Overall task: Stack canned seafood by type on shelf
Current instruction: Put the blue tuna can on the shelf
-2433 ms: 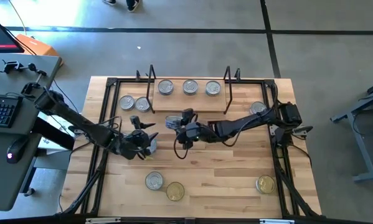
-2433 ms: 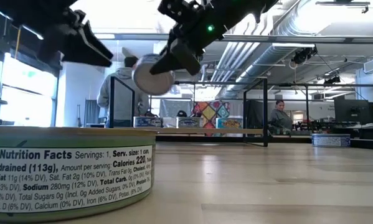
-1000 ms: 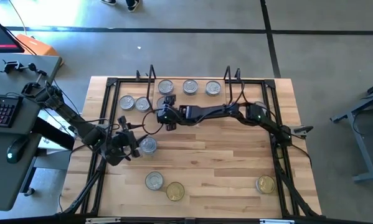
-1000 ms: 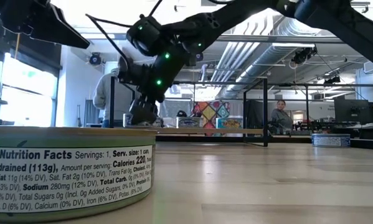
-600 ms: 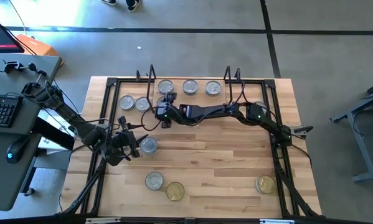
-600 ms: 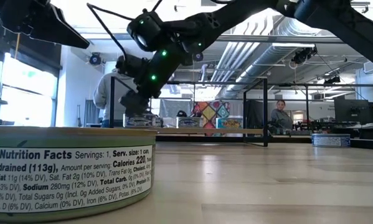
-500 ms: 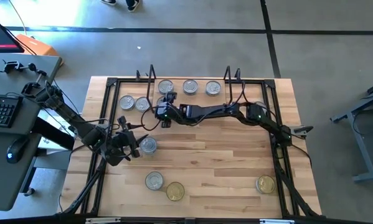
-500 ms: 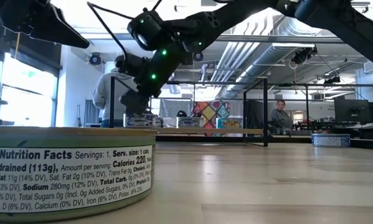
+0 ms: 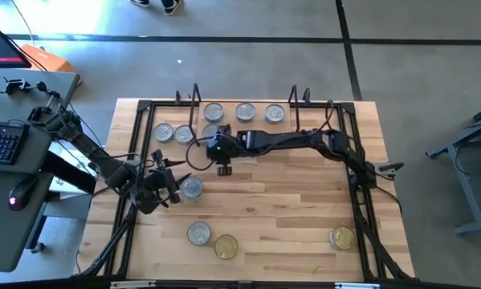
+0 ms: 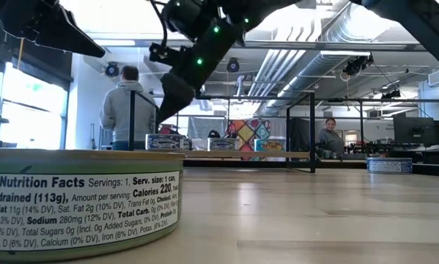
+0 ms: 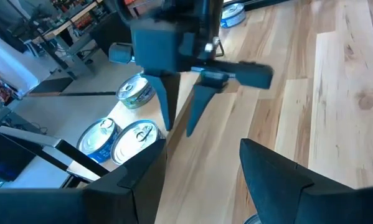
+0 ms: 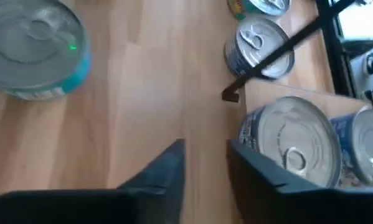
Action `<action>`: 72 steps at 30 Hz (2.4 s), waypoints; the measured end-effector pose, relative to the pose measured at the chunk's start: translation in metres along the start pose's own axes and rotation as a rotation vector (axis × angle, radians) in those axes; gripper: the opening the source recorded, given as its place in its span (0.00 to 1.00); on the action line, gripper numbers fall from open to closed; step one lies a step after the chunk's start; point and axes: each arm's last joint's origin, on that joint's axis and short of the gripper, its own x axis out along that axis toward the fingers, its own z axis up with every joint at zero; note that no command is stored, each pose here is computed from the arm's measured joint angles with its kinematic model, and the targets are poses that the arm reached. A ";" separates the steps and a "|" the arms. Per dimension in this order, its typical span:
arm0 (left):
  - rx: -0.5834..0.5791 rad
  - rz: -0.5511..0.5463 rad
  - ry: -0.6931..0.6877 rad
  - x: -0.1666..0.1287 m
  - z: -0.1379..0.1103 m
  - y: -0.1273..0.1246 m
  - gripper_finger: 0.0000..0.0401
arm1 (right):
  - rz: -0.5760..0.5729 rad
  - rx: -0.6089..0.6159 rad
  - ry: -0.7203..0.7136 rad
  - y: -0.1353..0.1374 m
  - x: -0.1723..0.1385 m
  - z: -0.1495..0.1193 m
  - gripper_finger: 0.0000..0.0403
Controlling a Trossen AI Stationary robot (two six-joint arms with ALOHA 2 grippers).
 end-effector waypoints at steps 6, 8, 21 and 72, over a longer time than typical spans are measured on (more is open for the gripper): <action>-0.001 -0.001 0.000 0.000 0.000 0.000 0.49 | -0.036 0.098 -0.020 -0.014 0.016 -0.017 0.02; -0.003 -0.001 0.000 0.000 0.000 0.000 0.49 | -0.048 0.122 -0.024 -0.020 0.019 -0.021 0.03; -0.029 0.001 -0.001 0.000 0.000 0.000 0.49 | -0.107 0.168 -0.120 -0.044 0.019 -0.017 0.00; -0.057 0.040 -0.018 0.007 0.001 -0.013 0.49 | 0.027 0.222 -0.098 -0.039 0.028 -0.024 0.00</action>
